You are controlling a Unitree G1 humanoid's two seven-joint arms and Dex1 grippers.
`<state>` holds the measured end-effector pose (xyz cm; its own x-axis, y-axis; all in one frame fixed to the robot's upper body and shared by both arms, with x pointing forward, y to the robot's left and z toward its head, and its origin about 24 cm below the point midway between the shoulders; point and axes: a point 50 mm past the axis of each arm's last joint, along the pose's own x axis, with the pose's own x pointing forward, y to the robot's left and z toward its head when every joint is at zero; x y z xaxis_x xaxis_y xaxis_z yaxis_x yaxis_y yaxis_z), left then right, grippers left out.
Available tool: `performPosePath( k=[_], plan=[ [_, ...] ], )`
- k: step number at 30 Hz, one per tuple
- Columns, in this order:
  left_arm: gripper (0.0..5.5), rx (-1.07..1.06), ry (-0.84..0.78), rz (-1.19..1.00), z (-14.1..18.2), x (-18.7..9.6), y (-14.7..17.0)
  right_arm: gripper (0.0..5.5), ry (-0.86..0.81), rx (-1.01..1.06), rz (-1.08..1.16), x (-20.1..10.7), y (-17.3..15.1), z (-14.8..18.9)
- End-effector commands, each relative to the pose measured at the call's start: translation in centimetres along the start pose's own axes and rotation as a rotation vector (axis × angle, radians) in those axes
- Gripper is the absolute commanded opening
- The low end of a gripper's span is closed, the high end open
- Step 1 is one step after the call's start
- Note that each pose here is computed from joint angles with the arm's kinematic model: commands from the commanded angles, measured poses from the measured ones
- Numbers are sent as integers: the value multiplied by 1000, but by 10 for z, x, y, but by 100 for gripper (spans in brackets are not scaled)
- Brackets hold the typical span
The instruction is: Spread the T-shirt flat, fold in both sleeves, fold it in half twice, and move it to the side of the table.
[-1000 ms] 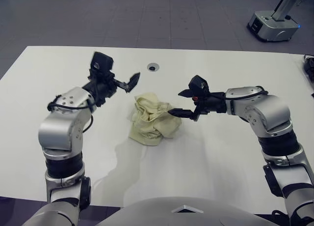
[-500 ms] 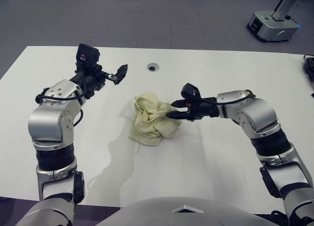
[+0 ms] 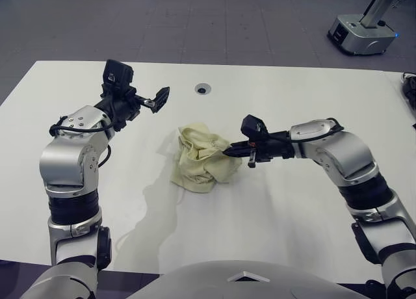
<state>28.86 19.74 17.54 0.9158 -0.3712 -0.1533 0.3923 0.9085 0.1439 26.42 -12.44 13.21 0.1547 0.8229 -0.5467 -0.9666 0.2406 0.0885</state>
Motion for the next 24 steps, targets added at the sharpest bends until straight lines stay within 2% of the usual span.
performPosePath(
  k=[1,7,11,15,19,24],
  plan=[
    [540,106,26,-105,1,2,0,0,88,-82,15,-24,3,-11],
    [540,349,61,-367,0,10,-2,0,185,-149,2,-38,-4,-25],
    [540,611,59,-600,8,46,-12,0,171,-167,0,-34,-3,-24],
    [540,907,94,-745,22,88,-25,0,174,-186,26,-25,1,-25],
    [540,1049,139,-847,28,114,-43,0,166,-205,53,-16,3,-22],
    [540,1132,263,-1052,22,119,-53,0,168,-226,71,-9,4,-20]
  ],
)
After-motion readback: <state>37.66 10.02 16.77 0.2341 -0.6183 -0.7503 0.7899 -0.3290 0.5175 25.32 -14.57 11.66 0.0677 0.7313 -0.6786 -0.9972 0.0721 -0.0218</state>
